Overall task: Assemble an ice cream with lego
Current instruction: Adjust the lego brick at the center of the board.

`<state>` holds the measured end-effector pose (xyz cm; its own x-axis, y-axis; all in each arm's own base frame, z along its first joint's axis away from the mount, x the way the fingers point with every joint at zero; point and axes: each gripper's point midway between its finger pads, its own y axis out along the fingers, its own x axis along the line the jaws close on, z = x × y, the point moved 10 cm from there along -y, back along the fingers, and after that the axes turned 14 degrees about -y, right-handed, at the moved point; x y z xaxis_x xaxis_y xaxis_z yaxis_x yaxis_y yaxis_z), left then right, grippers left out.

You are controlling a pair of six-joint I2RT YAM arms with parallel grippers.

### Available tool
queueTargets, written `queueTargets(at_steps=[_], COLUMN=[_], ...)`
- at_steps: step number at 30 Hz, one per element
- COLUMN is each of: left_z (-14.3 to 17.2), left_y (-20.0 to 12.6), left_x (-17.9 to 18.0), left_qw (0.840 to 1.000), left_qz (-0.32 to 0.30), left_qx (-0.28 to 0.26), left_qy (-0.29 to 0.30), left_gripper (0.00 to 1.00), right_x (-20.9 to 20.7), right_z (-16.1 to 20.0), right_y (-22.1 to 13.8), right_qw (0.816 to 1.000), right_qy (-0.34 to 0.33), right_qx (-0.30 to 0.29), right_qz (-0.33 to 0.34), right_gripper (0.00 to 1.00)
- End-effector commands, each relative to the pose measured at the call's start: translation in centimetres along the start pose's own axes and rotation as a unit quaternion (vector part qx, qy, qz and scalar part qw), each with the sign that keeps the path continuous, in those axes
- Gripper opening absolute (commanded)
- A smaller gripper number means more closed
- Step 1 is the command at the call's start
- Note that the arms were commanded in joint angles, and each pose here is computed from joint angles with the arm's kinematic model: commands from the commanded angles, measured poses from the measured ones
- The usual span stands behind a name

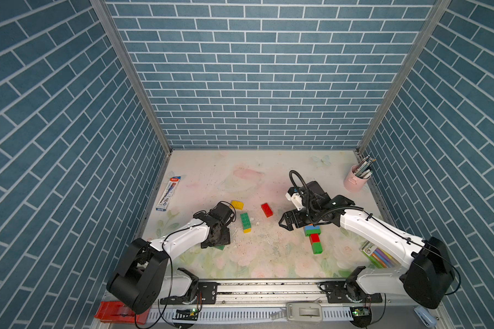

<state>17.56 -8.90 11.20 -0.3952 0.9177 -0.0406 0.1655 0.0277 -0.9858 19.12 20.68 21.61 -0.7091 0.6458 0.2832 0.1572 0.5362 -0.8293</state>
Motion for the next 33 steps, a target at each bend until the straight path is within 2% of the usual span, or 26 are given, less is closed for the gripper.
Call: queueTargets(at_steps=[1,6,9,20,25,33], left_z=[0.5,0.4,0.3,-0.1,0.1,0.7], left_y=[0.6,0.7,0.6,-0.1,0.3,0.3], left_x=[0.8,0.7,0.5,0.5,0.7,1.3], left_qw=[1.0,1.0,1.0,1.0,0.999,0.999], left_qz=[-0.019,-0.008,-0.002,0.006,0.009,0.017], left_qx=[0.005,-0.002,-0.006,-0.031,-0.032,-0.029], left_qy=[-0.014,-0.019,-0.017,-0.002,0.0,-0.029], left_gripper=[0.76,0.83,0.83,0.87,0.86,0.75], right_x=[1.5,3.8,4.8,5.8,6.6,8.9], right_z=[-1.6,-2.4,-2.9,-3.9,-4.7,-4.9], right_y=[1.5,4.1,5.3,6.7,7.1,7.1], right_qw=[0.998,0.995,0.994,0.989,0.986,0.981], right_qy=[-0.036,-0.088,-0.106,-0.125,-0.14,-0.177], right_qx=[-0.036,-0.03,-0.024,-0.035,-0.05,-0.066], right_qz=[0.025,0.033,0.031,0.077,0.077,0.045], right_gripper=[0.96,0.96,0.96,0.95,0.95,0.96])
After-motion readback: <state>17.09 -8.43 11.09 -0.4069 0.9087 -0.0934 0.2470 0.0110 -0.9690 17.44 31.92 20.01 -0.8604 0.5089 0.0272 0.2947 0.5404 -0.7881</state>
